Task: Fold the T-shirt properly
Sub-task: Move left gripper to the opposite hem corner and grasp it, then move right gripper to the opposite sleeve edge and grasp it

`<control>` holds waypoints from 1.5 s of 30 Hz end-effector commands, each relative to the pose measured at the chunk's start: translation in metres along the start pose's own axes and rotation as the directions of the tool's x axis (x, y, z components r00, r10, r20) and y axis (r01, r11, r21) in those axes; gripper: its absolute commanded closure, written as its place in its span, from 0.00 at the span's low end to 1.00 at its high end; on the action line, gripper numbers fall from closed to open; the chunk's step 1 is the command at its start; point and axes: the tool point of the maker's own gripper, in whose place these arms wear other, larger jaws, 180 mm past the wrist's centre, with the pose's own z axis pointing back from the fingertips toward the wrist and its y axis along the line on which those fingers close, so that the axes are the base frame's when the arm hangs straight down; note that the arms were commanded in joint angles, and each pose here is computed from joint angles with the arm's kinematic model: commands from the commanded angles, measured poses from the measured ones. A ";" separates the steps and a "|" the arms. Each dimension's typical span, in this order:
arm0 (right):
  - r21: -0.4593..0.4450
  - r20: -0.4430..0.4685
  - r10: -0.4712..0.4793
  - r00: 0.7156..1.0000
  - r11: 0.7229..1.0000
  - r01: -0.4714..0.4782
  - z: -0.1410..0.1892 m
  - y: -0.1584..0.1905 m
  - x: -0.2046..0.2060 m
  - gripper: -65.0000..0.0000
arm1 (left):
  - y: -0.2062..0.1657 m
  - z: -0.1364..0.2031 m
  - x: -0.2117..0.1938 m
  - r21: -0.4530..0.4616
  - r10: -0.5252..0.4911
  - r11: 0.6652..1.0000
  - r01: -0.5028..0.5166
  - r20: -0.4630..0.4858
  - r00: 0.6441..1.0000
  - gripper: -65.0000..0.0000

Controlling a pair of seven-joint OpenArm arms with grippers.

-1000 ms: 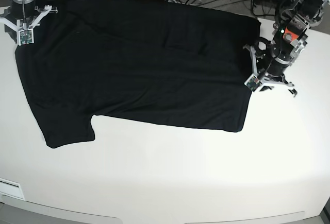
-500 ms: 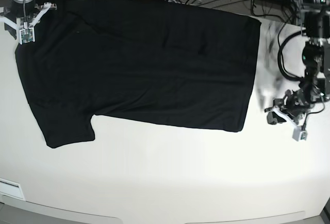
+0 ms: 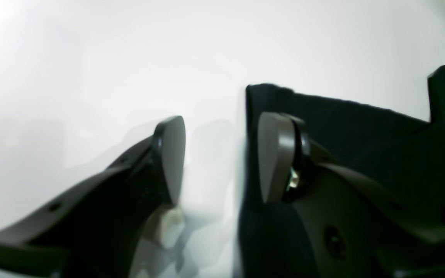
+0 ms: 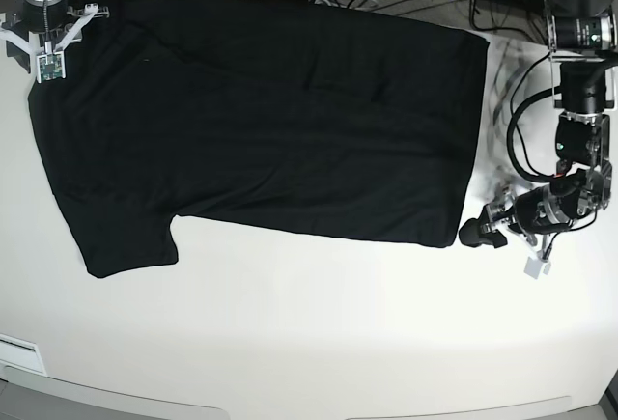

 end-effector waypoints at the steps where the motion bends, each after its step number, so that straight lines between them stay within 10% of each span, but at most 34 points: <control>1: -0.024 0.036 0.007 0.999 1.000 -0.007 0.003 -0.008 0.009 0.63 | -0.003 -0.002 -0.001 0.001 -0.013 1.000 0.013 -0.029 0.999 0.50; 10: -0.024 0.037 0.008 0.999 1.000 -0.007 0.003 -0.008 0.009 0.63 | -0.039 -0.030 -0.030 -0.098 -0.064 0.994 0.052 -0.123 0.990 0.51; 15: -0.027 0.055 0.005 0.998 1.000 -0.004 0.003 -0.008 0.014 0.63 | -0.028 -0.028 -0.028 -0.034 -0.055 0.998 0.051 -0.134 0.989 1.00; 26: -0.032 0.403 -0.186 0.896 0.976 0.217 -0.015 -0.038 0.132 0.67 | -0.018 -0.027 -0.027 0.020 -0.079 0.996 0.083 -0.151 0.985 1.00; 33: 0.143 0.310 -0.332 0.891 0.943 0.301 -0.104 -0.032 0.162 0.60 | -0.011 -0.026 -0.032 0.047 -0.107 0.992 0.117 -0.173 0.979 1.00; 40: 0.397 0.055 -0.439 0.897 0.833 0.384 -0.190 -0.017 0.163 0.47 | -0.008 -0.026 -0.036 0.058 -0.109 0.991 0.121 -0.183 0.977 1.00; 45: 0.475 -0.069 -0.561 0.825 0.708 0.522 -0.224 -0.037 0.168 0.46 | -0.008 -0.027 -0.035 0.057 -0.109 0.991 0.121 -0.175 0.978 1.00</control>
